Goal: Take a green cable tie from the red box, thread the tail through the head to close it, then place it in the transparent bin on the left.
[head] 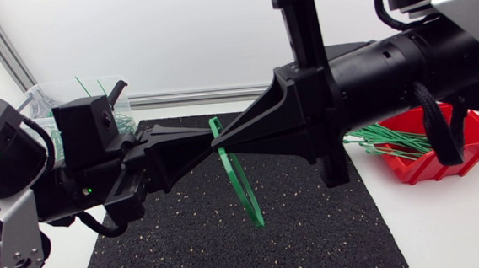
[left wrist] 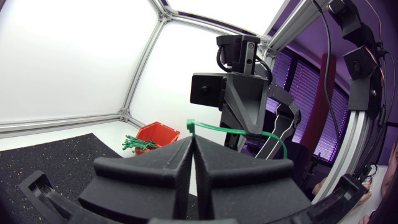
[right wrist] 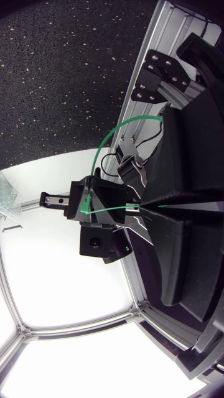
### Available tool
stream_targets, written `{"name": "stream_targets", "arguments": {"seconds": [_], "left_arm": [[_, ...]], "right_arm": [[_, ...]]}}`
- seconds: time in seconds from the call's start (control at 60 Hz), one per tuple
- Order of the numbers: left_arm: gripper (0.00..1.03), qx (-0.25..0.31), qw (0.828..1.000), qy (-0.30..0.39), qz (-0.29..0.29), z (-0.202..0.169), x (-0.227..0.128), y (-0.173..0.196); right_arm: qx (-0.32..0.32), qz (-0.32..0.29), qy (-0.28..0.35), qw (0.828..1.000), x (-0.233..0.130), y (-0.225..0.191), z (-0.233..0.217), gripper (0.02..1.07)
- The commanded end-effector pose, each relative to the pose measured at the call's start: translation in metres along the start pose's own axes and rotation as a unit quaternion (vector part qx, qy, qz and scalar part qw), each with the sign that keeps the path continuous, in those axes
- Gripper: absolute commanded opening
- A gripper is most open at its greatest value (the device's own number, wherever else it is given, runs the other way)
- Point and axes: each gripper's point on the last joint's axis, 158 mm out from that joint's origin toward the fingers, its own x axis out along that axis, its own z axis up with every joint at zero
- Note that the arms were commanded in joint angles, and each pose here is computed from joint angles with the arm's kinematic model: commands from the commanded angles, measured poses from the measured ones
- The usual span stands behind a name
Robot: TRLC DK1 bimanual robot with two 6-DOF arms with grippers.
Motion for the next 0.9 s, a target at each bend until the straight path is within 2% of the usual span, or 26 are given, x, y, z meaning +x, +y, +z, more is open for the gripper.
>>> {"name": "stream_targets", "arguments": {"seconds": [0.0,0.883], "left_arm": [[0.03,0.013,1.0,-0.009,0.0,0.0038,-0.0042,-0.0015],[0.03,0.015,1.0,-0.012,0.001,0.0062,-0.0037,-0.0011]], "right_arm": [[0.017,-0.002,-0.002,1.0,-0.0001,-0.0051,-0.0008,0.08],[0.018,-0.004,-0.003,1.0,0.0008,-0.0068,0.0001,0.08]]}}
